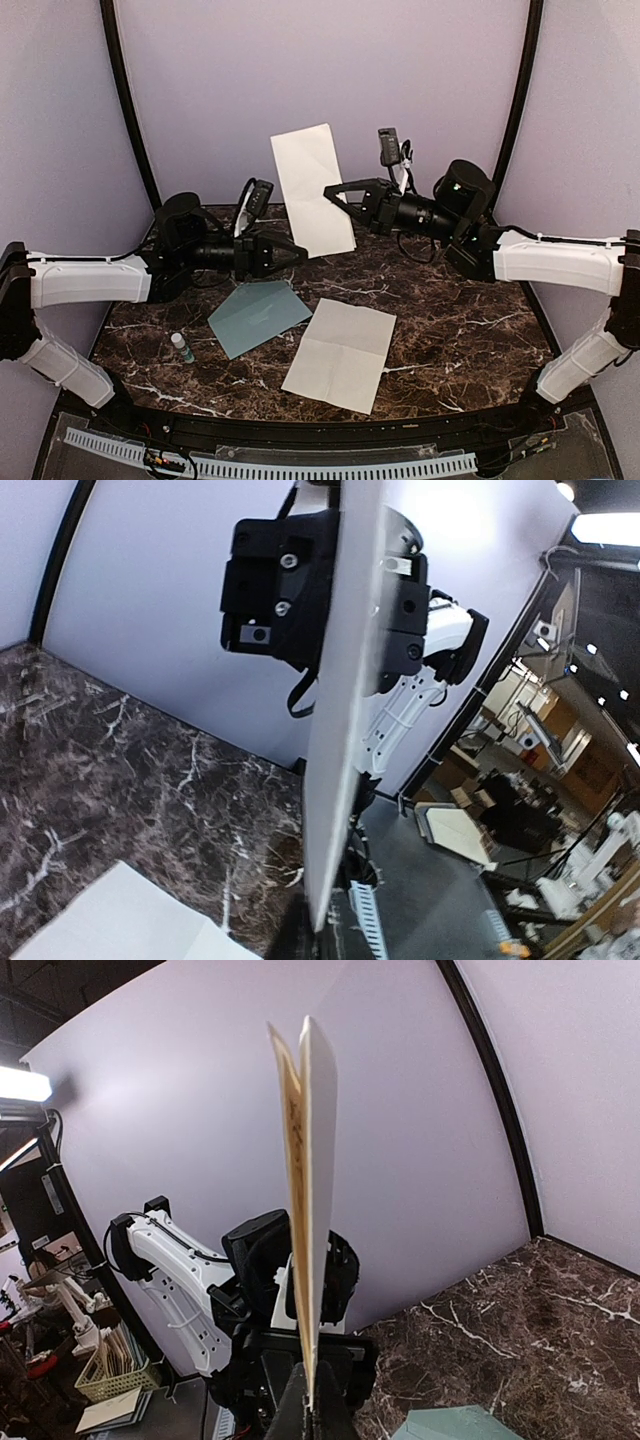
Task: Place the letter into the envelope and seal it
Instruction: Fold the letter.
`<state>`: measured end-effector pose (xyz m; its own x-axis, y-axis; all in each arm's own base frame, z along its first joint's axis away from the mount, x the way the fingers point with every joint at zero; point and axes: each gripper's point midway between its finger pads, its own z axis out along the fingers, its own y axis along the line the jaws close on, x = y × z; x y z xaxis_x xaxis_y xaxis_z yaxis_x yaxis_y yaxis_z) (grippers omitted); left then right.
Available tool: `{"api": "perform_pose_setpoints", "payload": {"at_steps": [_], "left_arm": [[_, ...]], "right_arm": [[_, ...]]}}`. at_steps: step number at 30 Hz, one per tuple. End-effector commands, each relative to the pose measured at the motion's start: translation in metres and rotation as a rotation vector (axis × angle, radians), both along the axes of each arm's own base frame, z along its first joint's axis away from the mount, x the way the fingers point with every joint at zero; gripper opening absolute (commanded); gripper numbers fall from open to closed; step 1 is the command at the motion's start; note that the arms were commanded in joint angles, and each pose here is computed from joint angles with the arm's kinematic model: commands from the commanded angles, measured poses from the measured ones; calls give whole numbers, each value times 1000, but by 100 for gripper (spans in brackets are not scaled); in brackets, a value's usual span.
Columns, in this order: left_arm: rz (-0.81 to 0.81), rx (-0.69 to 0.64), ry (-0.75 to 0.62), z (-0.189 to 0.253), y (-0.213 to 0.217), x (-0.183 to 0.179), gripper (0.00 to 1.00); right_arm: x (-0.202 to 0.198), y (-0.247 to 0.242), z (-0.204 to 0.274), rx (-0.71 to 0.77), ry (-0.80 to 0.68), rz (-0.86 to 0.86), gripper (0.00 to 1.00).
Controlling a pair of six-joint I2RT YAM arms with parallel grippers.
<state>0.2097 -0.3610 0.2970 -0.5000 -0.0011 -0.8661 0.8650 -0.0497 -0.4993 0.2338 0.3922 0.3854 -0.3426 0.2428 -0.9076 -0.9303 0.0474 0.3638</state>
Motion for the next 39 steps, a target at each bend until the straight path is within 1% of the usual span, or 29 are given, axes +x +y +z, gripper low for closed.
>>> {"api": "perform_pose_setpoints", "payload": {"at_steps": [1,2,4,6,8,14,16,18,20,21,23,26,27,30,32,34,35,36,37,38,39], "left_arm": [[8,-6,-27,6,1,-3,49],[16,-12,-40,10,3,-3,71],[49,-16,-60,16,4,3,88],[83,-17,-70,23,6,11,93],[117,-32,-84,33,12,22,94],[168,-127,-167,74,22,34,95],[185,-145,-180,82,25,38,93],[190,-165,-181,88,27,41,87],[191,-185,-179,94,31,42,81],[189,-190,-172,95,32,42,75],[187,-205,-178,101,34,41,68],[187,-220,-188,107,37,40,62],[188,-223,-190,108,38,39,57],[186,-229,-190,109,40,36,51],[173,-230,-186,109,40,34,43],[159,-231,-181,107,39,32,19],[149,-228,-182,106,39,30,13],[143,-225,-185,105,39,30,3],[137,-220,-187,103,38,29,1],[134,-211,-187,100,37,29,0],[124,-204,-187,98,37,28,0]], "right_arm": [[-6,-4,8,15,-24,-9,0],[-7,-3,7,6,-23,-7,0],[-8,-4,4,-13,-18,-1,0],[-12,-4,-1,-38,-15,18,0],[-17,-4,-5,-56,-8,40,0],[-28,0,-22,-90,28,113,0],[-30,1,-25,-90,35,120,0],[-30,2,-26,-91,36,123,0],[-31,3,-27,-94,37,130,0],[-31,4,-28,-99,37,133,0],[-30,5,-31,-106,41,138,0],[-29,7,-33,-110,47,142,0],[-29,8,-34,-111,47,143,0],[-28,10,-36,-118,51,149,0],[-27,11,-37,-121,55,151,0],[-25,12,-38,-123,57,147,0],[-24,12,-37,-122,56,143,0],[-24,13,-38,-124,57,141,0],[-23,13,-37,-123,57,139,0],[-22,14,-35,-124,55,138,4],[-22,15,-34,-125,51,137,11]]}}
